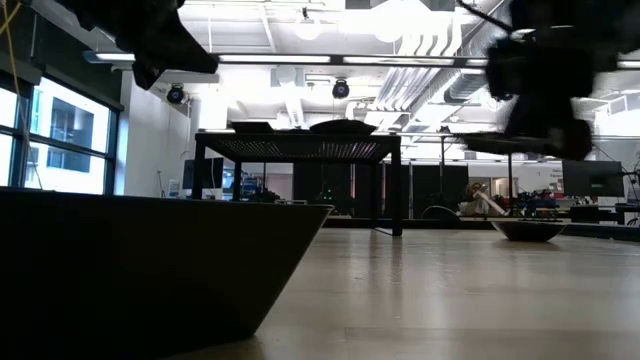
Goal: Pick & Place Mini shaped plates
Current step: Stack the black square plate on top of the black square plate on the shelf
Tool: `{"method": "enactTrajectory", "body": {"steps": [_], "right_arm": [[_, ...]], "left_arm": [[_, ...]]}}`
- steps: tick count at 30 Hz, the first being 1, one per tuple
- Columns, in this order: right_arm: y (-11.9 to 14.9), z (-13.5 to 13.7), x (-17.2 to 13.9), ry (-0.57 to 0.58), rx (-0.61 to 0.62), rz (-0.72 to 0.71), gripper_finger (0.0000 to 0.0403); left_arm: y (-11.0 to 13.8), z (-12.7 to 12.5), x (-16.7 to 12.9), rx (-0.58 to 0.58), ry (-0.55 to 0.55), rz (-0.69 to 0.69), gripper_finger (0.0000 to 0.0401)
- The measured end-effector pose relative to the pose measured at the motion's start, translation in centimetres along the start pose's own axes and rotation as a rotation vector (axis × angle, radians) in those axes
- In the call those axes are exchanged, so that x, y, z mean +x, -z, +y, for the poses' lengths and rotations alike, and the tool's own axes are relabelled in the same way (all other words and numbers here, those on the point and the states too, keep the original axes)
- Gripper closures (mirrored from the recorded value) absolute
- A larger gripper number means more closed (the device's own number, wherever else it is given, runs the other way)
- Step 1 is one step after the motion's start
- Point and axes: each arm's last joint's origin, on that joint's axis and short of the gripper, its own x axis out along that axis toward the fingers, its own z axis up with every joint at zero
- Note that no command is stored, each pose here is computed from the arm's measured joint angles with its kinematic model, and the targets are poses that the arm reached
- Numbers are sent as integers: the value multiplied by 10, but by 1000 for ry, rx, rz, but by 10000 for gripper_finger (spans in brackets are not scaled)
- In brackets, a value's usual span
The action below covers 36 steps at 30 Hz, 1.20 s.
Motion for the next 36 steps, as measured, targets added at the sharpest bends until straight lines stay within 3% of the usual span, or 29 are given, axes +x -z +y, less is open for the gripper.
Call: {"method": "enactTrajectory", "body": {"steps": [5,11,22,31,36], "right_arm": [[-33,22,39,14,153,-177,400],[-56,43,103,109,228,-209,400],[-89,67,190,115,353,-257,401],[-96,68,204,123,378,-279,374],[-111,64,188,153,263,-202,326]], "left_arm": [[0,1,0,2,-38,-16,401],[1,3,0,10,-72,-13,401],[5,6,0,-37,-102,19,401],[13,10,-1,-119,-149,79,401],[14,12,-2,-175,-166,91,401]]}}
